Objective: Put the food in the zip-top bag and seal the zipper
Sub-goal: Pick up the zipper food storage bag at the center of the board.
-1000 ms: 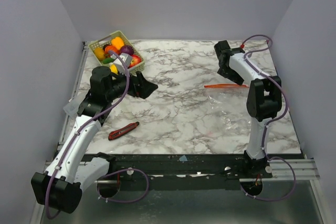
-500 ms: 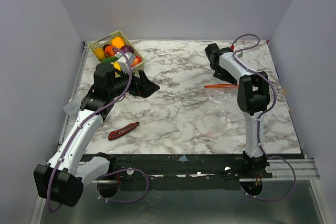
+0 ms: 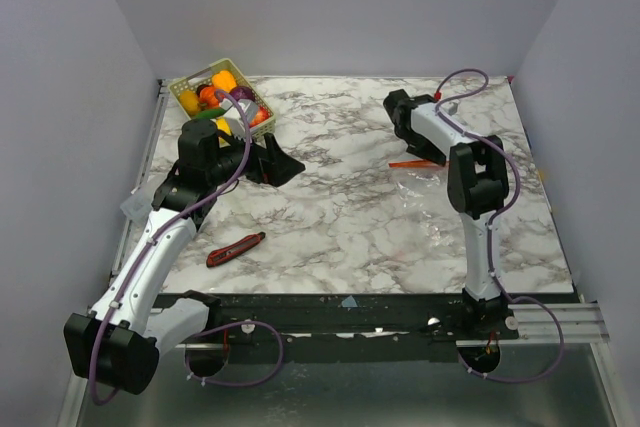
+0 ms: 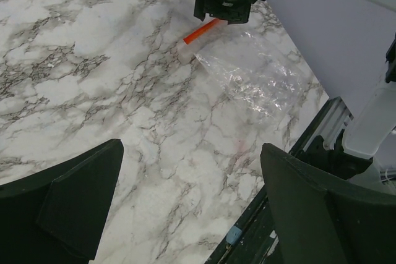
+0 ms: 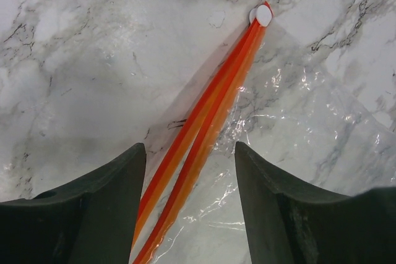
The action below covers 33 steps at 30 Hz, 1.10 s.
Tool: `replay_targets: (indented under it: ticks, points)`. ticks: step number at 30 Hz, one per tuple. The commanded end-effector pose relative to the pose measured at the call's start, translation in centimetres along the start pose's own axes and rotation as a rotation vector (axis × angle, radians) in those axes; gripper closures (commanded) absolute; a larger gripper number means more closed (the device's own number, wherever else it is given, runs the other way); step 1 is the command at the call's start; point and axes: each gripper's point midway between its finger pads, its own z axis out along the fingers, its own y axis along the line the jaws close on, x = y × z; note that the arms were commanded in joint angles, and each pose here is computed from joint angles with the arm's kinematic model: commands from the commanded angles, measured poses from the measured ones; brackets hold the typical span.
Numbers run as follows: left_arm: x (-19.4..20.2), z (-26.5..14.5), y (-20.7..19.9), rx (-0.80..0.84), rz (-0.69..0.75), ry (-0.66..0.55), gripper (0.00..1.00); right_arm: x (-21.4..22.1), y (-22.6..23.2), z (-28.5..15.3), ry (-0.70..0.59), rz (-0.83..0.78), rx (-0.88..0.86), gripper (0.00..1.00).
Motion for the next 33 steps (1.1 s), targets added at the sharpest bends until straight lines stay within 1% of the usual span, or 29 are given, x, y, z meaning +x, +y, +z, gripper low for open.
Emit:
replay_targets:
  ticks: [1, 8, 9, 12, 14, 18, 22, 26, 29, 33]
  points:
    - [-0.5, -0.2, -1.2, 0.041, 0.011, -0.003, 0.06, 0.8, -0.2, 0.5, -0.027, 0.011, 0.050, 0.40]
    - [-0.4, -0.2, -1.3, 0.047, 0.009, 0.000, 0.06, 1.6, 0.0, -0.1, -0.026, 0.039, 0.021, 0.67]
    - [-0.4, -0.2, -1.3, 0.047, 0.008, 0.000, 0.06, 1.7, 0.1, -0.3, -0.023, 0.045, 0.007, 0.71]
    - [-0.3, -0.1, -1.1, 0.044, 0.007, -0.001, 0.06, 1.9, -0.1, -0.7, -0.027, 0.072, -0.021, 0.91]
    - [-0.1, 0.0, -1.0, 0.043, 0.004, 0.003, 0.06, 1.5, -0.5, -1.1, -0.038, 0.086, -0.036, 0.99]
    - [0.1, 0.3, -0.8, 0.042, -0.004, 0.009, 0.06, 0.5, -1.3, -2.5, -0.061, 0.100, -0.081, 1.00]
    - [0.6, 0.8, -0.5, 0.049, -0.023, 0.024, 0.06, 0.0, -1.5, -4.5, -0.080, 0.081, -0.188, 1.00]
    - [1.2, 1.7, -0.9, 0.082, -0.070, 0.047, 0.07, 0.3, -0.6, -7.1, -0.094, 0.039, -0.398, 1.00]
    - [1.6, 2.7, -1.1, 0.100, -0.155, 0.072, 0.10, 0.7, -0.5, -9.2, -0.115, 0.019, -0.559, 1.00]
    - [2.5, 4.4, -2.6, 0.172, -0.320, 0.124, 0.16, 1.5, -1.0, -12.2, -0.147, -0.014, -0.765, 1.00]
